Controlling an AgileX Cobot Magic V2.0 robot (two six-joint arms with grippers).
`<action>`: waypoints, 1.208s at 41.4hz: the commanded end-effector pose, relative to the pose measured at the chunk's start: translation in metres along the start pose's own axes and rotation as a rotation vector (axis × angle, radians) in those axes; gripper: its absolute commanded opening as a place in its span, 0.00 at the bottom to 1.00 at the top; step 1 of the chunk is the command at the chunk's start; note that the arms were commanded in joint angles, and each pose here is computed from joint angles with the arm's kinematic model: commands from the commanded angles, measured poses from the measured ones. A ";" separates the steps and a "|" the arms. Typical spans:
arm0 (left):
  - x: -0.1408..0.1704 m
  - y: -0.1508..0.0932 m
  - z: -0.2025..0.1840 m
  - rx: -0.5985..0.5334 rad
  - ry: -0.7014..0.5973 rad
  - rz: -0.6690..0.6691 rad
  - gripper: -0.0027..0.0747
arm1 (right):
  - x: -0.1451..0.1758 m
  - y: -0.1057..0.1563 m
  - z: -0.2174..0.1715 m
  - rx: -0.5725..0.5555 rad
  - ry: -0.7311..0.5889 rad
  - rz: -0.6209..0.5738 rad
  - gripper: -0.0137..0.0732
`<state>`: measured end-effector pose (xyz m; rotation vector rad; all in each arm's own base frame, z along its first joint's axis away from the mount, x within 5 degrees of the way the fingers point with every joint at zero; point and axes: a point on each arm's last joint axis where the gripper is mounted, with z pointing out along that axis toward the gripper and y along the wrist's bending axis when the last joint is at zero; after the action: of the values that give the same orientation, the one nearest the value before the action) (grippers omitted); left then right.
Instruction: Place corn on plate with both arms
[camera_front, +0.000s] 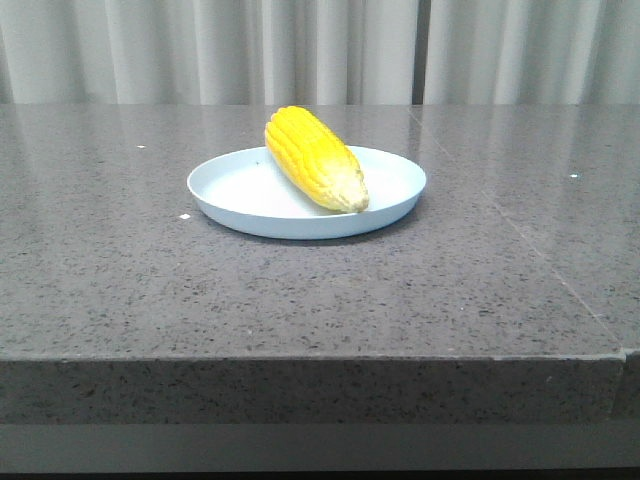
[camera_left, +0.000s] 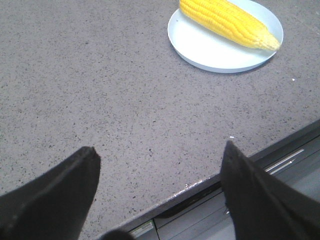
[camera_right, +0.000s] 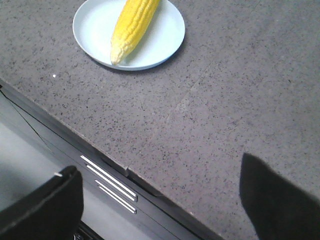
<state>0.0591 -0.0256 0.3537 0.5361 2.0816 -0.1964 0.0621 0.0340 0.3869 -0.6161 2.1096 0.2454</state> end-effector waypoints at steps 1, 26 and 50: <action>-0.014 0.000 -0.004 0.005 -0.108 -0.008 0.67 | -0.002 -0.001 -0.007 0.019 -0.081 -0.027 0.91; -0.014 0.000 -0.004 0.005 -0.105 -0.008 0.01 | 0.000 -0.001 -0.007 0.015 -0.074 -0.025 0.13; -0.014 0.000 -0.004 0.005 -0.105 -0.008 0.01 | -0.001 -0.001 -0.007 0.014 -0.084 -0.023 0.08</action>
<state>0.0598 -0.0260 0.3549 0.5328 2.0659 -0.1999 0.0554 0.0301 0.3803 -0.6302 2.1061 0.2376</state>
